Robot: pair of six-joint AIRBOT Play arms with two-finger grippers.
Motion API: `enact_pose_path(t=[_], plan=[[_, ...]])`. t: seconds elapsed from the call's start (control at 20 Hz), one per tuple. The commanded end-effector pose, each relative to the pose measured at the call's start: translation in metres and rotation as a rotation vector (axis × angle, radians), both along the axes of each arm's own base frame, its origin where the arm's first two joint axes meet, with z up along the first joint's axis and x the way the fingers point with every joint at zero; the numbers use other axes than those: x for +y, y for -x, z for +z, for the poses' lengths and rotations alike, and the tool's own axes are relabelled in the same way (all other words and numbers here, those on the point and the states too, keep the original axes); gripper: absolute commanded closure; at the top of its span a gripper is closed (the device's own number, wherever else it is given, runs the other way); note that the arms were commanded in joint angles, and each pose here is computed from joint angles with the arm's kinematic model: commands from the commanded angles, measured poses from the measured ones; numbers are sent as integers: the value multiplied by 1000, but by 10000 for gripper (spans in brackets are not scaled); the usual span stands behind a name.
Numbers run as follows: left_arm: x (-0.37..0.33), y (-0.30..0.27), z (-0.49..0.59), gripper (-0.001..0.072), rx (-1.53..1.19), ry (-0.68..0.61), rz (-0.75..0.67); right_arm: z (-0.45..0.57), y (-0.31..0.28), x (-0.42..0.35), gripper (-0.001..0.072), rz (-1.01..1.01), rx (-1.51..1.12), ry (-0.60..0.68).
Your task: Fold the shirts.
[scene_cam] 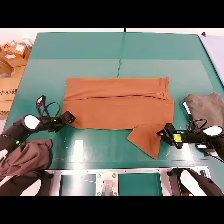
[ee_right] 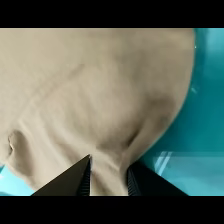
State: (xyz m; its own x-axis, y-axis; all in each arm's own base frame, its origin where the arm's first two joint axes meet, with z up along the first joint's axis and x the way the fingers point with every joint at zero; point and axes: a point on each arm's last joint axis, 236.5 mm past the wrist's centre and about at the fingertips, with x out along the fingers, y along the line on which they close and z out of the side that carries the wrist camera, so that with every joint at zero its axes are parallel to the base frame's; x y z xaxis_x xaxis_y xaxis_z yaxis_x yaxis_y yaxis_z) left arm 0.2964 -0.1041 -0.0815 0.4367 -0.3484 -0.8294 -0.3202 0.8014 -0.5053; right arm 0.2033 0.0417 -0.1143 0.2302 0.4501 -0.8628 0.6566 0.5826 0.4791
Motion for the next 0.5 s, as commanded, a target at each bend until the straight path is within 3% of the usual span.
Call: enact_pose_path(t=[0.0, 0.2, 0.25, 0.3, 0.4, 0.45], plan=[[-5, -7, 4, 13, -18, 54, 63, 4, -12, -4, 419, -4, -39, 22], [-9, 9, -6, 14, 40, 72, 54, 6, -12, -3, 445, 22, -49, 23], [-10, 14, -10, 118, 57, 81, 61, 6, -9, -1, 459, 39, -44, 16], [-10, 17, -15, 320, 61, 81, 57, 6, -6, 1, 468, 54, -40, 9], [-4, 13, -19, 403, 21, 62, 74, 7, -4, 4, 682, 66, -33, -1], [1, 7, -18, 662, -5, 51, 92, 7, -2, 5, 695, 77, -32, -4]])
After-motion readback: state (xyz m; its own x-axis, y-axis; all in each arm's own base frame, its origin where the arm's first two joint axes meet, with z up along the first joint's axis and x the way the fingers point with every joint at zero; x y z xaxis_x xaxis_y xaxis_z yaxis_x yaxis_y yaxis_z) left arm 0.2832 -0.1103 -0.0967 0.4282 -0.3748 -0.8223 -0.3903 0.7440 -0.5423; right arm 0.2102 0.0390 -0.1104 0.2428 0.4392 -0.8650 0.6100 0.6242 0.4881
